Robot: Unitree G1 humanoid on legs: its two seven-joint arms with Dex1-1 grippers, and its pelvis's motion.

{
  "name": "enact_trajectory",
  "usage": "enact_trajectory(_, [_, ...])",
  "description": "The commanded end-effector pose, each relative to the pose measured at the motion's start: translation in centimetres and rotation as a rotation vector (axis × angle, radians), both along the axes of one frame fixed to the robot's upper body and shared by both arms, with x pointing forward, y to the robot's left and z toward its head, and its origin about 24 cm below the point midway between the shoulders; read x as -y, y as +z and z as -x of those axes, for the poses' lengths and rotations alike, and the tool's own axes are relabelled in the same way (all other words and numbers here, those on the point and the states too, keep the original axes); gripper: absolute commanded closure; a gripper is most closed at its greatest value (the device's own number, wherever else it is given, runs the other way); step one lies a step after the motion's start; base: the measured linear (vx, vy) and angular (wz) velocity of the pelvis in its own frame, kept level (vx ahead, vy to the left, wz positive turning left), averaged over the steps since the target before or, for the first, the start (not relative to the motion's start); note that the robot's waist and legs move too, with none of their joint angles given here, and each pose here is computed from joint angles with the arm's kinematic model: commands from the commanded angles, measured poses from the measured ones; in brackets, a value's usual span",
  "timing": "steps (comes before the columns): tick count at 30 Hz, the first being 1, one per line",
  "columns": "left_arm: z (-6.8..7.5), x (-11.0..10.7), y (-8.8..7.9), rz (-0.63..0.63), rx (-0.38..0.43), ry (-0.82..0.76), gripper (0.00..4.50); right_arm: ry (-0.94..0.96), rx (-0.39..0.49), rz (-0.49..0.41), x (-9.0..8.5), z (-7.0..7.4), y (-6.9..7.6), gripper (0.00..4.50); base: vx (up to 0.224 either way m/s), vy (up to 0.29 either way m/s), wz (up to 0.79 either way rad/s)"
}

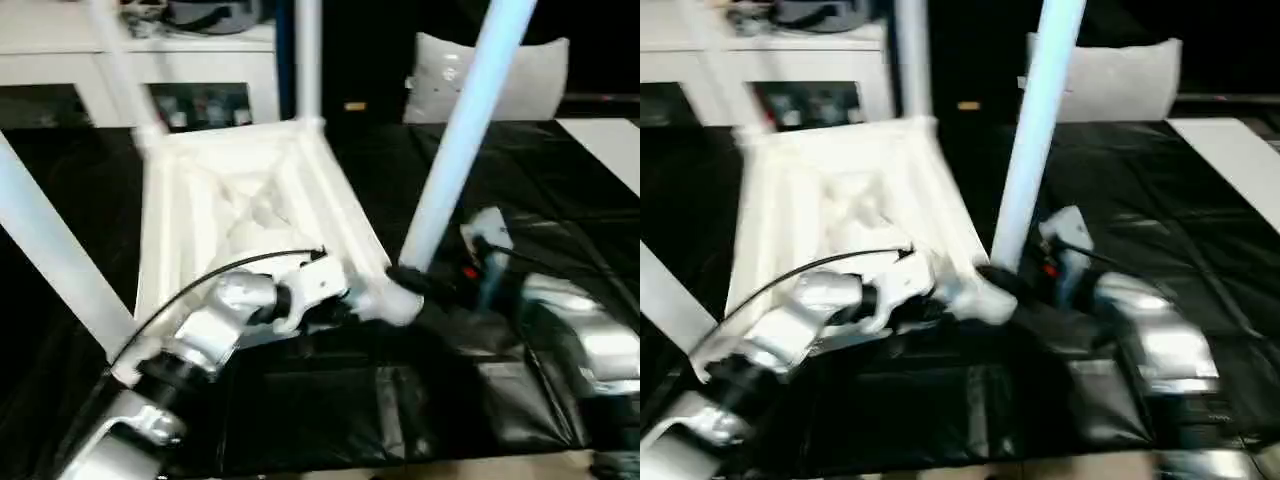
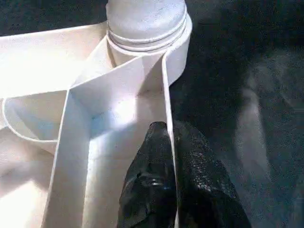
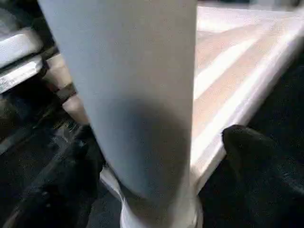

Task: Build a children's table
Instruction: Rotate leg to tighten

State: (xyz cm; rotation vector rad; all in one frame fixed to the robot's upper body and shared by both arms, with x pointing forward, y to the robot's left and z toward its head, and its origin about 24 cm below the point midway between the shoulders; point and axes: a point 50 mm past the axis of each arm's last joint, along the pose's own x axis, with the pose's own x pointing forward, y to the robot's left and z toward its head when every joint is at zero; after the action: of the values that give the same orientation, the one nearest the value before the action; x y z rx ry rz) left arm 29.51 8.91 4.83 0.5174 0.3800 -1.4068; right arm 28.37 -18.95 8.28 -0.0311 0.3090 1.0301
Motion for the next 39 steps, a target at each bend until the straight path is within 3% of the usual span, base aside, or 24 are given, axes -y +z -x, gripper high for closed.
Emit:
enact_trajectory(1, [1.0,0.2,0.0,-0.038,-0.014,-0.185,4.50,0.140,-0.013,0.040,-0.1,0.7,0.1,0.15,0.000,0.000,0.00])
enact_trajectory(5, [1.2,-0.7,0.1,-0.080,-0.027,-0.269,4.50,0.245,-0.018,0.068,-0.1,1.2,0.0,0.15,0.000,0.000,0.00])
enact_trajectory(6, [1.2,-1.0,0.1,-0.096,-0.030,-0.291,4.50,0.276,-0.025,0.070,-0.2,1.4,0.0,0.50,0.000,0.000,0.00])
enact_trajectory(9, [1.2,-1.2,0.1,-0.118,-0.031,-0.331,4.50,0.329,-0.025,0.079,-0.4,1.6,-0.1,0.56,0.000,0.000,0.00])
enact_trajectory(16, [1.1,-1.0,0.2,-0.143,-0.024,-0.410,4.50,0.440,-0.121,0.070,-0.6,2.3,-0.6,1.22,0.000,0.000,0.00])
enact_trajectory(22, [1.0,-1.1,0.1,-0.145,-0.023,-0.421,4.50,0.466,-0.140,0.061,-0.6,2.5,-0.7,1.76,0.000,0.000,0.00])
enact_trajectory(28, [1.0,-1.1,0.2,-0.099,-0.052,-0.387,4.50,0.465,-0.157,-0.028,-1.3,2.6,-0.6,2.28,0.000,0.000,0.00])
enact_trajectory(31, [0.8,-0.9,0.4,-0.042,-0.069,-0.291,4.50,0.386,-0.142,-0.087,-2.5,2.3,-0.6,2.40,0.000,0.000,0.00])
enact_trajectory(34, [0.6,-0.5,0.6,0.000,-0.084,-0.215,4.50,0.285,-0.126,-0.088,-3.3,1.7,-0.8,2.42,0.000,0.000,0.00])
enact_trajectory(39, [-0.1,1.9,0.5,0.080,-0.110,0.075,4.50,-0.120,-0.104,-0.065,-4.6,-1.3,-1.8,2.46,0.000,0.000,0.00])
